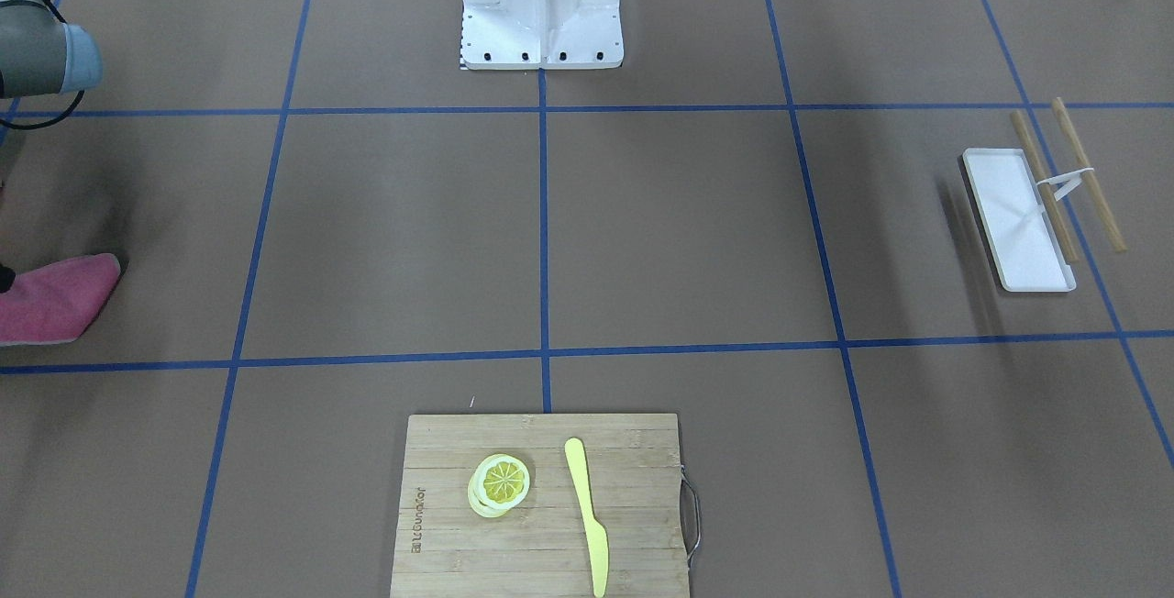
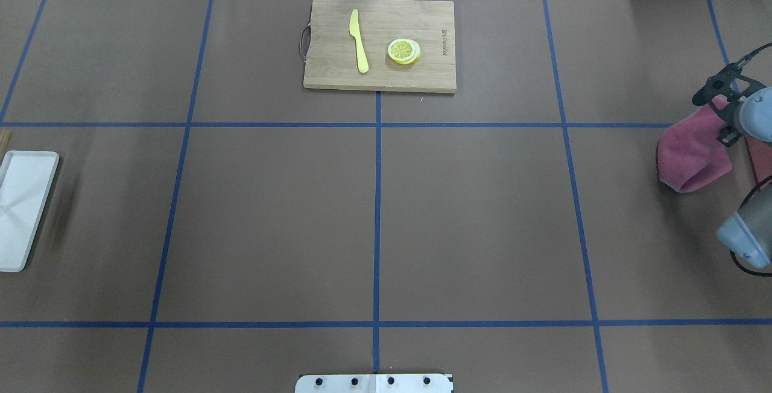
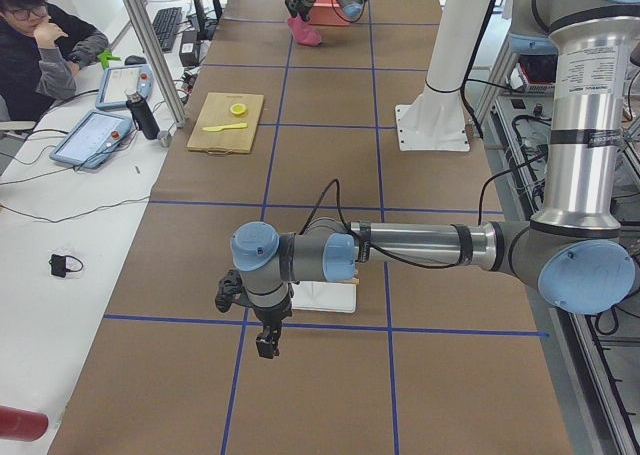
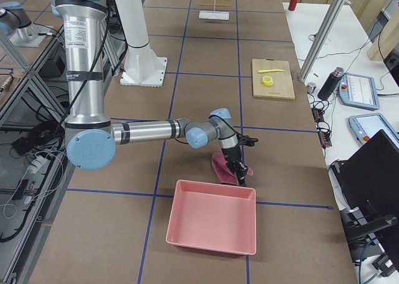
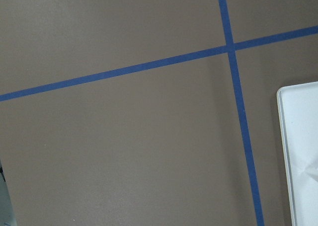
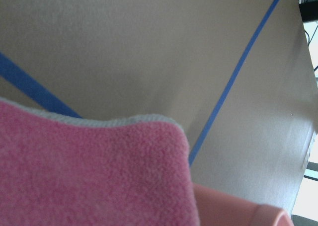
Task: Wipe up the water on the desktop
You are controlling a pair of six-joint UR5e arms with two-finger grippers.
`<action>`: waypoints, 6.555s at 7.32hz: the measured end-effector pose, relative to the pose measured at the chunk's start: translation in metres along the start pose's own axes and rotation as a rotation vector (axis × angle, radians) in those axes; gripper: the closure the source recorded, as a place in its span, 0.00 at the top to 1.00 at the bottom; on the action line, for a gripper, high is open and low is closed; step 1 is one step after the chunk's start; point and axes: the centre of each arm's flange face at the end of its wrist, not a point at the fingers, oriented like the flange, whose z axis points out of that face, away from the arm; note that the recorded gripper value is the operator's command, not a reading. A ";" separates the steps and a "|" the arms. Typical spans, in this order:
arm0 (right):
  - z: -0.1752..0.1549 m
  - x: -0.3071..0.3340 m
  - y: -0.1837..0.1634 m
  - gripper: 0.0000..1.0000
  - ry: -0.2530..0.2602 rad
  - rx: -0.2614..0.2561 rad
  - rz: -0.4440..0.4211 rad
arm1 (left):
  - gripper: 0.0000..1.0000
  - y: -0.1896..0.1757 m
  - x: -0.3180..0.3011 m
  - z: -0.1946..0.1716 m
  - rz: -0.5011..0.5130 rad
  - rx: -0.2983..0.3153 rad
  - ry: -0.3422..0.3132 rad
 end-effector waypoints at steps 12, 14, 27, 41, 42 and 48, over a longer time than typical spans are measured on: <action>-0.314 -0.090 -0.117 0.00 -0.325 0.015 0.289 | 0.98 0.001 -0.002 0.003 -0.001 0.001 0.000; -0.321 -0.010 -0.095 0.00 -0.400 -0.001 0.344 | 0.98 0.005 -0.003 0.005 -0.010 -0.003 0.001; -0.062 0.268 0.233 0.13 -0.546 -0.155 0.513 | 0.98 0.038 0.016 0.004 -0.198 0.077 0.186; -0.039 0.229 0.206 1.00 -0.647 -0.104 0.534 | 0.98 0.037 0.015 0.006 -0.201 0.074 0.187; -0.040 0.227 0.209 1.00 -0.647 -0.104 0.530 | 0.98 0.037 0.015 0.006 -0.201 0.073 0.187; -0.047 0.226 0.209 1.00 -0.644 -0.093 0.528 | 0.98 0.038 0.014 0.007 -0.202 0.071 0.187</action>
